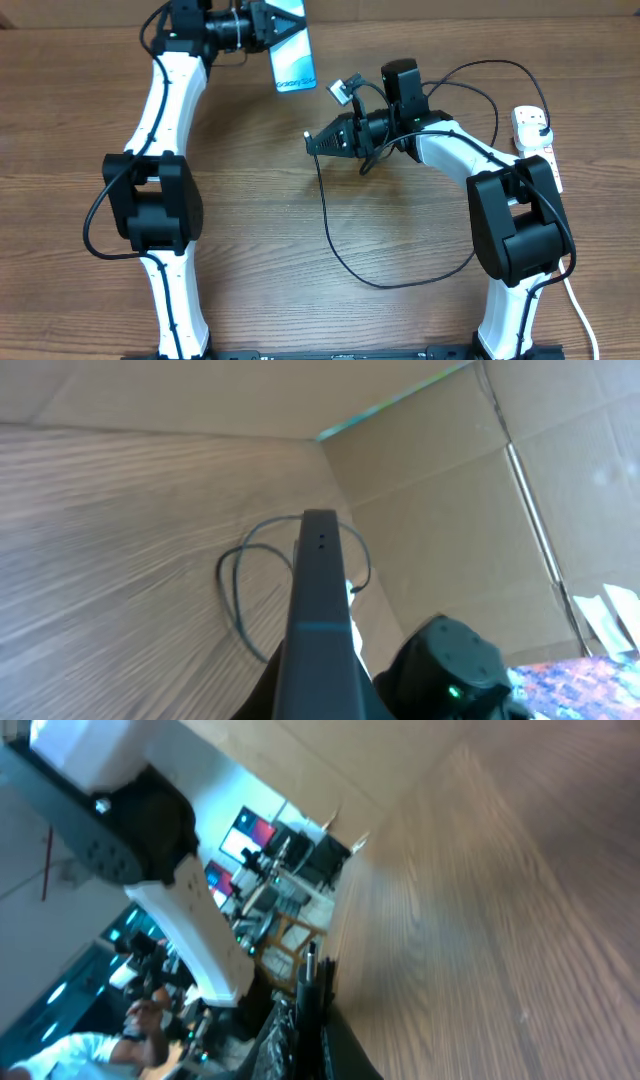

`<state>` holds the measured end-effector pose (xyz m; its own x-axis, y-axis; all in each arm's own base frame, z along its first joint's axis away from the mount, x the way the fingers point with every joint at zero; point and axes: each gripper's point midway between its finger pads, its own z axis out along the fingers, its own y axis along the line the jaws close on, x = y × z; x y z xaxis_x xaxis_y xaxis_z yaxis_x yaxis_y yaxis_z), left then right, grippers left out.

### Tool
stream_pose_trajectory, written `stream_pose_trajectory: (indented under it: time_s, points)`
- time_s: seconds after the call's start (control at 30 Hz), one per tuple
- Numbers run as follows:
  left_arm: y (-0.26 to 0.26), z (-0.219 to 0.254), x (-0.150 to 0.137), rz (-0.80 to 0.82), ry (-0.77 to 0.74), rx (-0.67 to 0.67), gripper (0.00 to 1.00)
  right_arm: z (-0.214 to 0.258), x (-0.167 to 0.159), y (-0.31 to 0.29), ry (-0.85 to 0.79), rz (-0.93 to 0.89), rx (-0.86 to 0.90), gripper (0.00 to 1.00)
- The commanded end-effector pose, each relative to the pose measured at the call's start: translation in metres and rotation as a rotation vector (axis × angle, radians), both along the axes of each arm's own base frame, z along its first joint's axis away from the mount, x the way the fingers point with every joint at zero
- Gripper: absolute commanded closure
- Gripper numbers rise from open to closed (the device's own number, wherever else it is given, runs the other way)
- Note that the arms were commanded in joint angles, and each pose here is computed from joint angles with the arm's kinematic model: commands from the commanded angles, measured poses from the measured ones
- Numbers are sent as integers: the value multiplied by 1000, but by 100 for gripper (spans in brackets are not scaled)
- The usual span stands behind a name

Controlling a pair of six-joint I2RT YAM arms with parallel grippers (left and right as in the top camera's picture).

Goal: Plug charger to phone and switch on socket

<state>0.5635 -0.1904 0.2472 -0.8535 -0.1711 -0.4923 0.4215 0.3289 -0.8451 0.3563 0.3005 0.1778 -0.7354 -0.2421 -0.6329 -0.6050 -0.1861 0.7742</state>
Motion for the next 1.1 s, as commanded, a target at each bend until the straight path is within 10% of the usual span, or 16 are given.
stream_pose_trajectory:
  time_s: [0.0,1.07]
  points:
    - [-5,39,-1,35,26,-56,96,10,13,3,146,-40,-59,96]
    - [-11,99,-32,-194,-34,-214,96,78,54,10,48,-240,67,96]
